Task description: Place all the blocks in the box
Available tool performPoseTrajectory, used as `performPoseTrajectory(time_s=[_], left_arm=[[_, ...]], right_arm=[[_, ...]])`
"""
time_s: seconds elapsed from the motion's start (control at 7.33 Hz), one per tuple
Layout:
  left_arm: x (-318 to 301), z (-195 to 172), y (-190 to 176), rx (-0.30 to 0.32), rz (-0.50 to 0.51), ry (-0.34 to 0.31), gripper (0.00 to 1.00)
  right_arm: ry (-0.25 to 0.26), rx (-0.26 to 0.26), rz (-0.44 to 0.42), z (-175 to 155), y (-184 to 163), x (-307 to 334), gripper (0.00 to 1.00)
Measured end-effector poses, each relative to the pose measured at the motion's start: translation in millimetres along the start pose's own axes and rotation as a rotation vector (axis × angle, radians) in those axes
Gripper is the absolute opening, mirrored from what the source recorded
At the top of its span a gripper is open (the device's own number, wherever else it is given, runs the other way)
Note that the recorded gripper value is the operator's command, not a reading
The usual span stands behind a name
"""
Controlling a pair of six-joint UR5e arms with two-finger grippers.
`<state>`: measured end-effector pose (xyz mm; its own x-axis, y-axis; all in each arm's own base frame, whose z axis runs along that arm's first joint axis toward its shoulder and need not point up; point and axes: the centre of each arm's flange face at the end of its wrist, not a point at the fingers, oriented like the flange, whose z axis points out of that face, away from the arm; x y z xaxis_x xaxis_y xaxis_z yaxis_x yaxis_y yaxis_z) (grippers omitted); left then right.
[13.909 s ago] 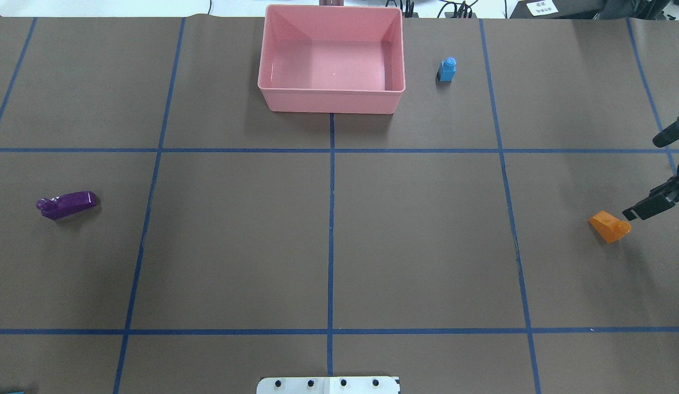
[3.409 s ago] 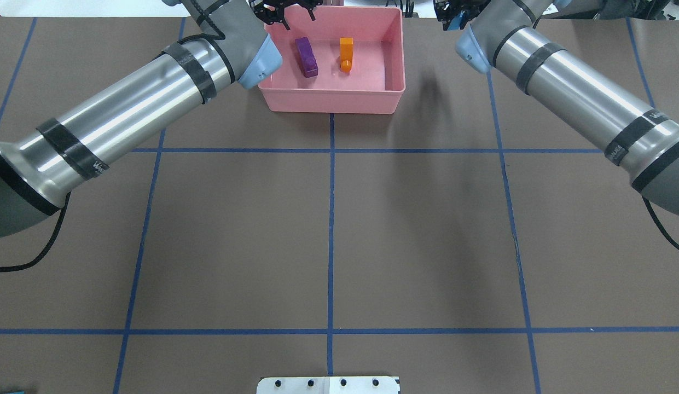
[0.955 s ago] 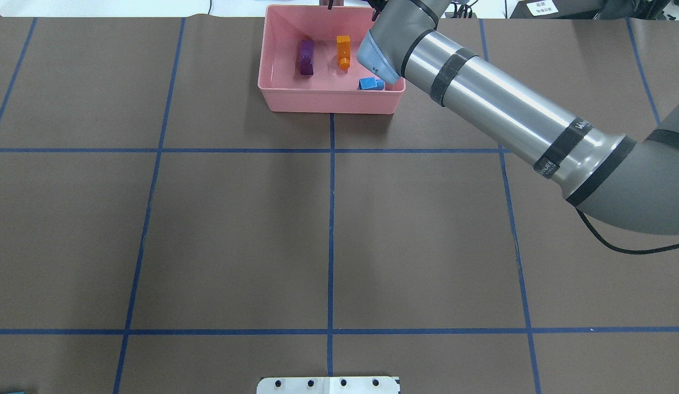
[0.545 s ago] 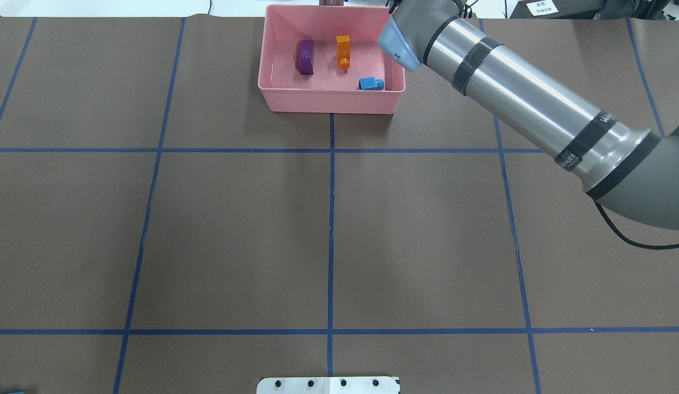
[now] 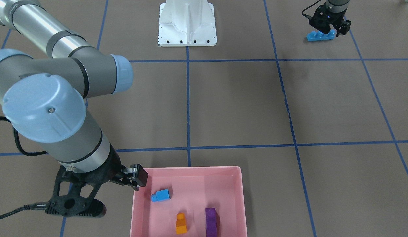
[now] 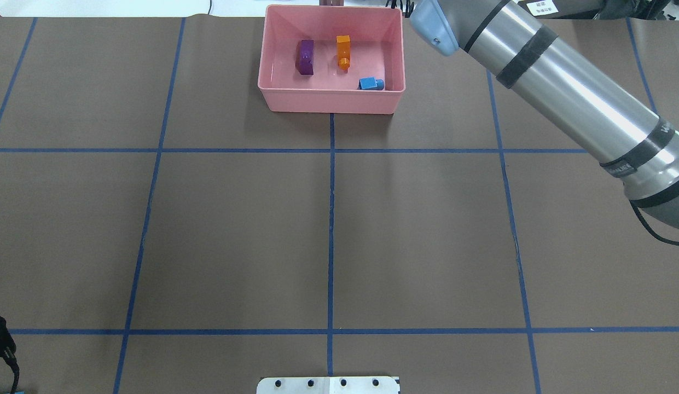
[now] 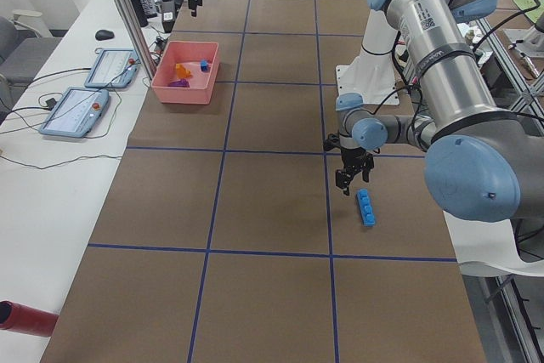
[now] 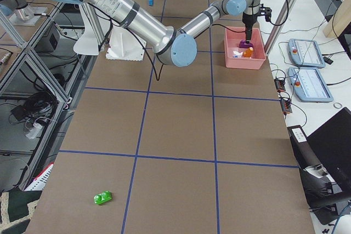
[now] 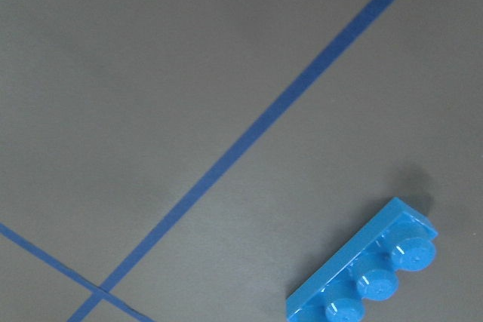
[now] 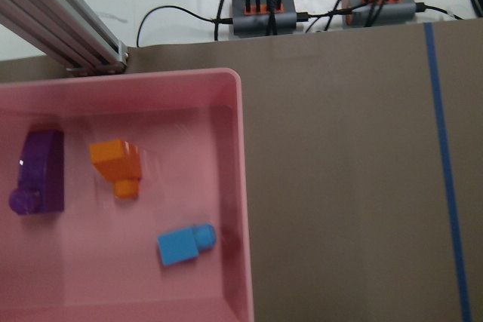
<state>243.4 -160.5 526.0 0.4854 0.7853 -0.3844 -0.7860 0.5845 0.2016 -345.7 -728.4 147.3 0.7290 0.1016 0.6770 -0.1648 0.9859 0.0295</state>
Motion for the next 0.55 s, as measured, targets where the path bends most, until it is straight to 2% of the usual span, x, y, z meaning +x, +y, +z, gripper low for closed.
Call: performPoseTrajectory(time_s=[0.27,0.55], left_arm=[[8,9,7,-0.03,0.025,-0.006,1.0],[14,22,14,-0.06,0.058,-0.013,1.0]], right_arm=[[0.128,-0.115,-0.081,-28,29,36,1.0],[0.175,-0.173,-0.18,-18,67,123,1.0]])
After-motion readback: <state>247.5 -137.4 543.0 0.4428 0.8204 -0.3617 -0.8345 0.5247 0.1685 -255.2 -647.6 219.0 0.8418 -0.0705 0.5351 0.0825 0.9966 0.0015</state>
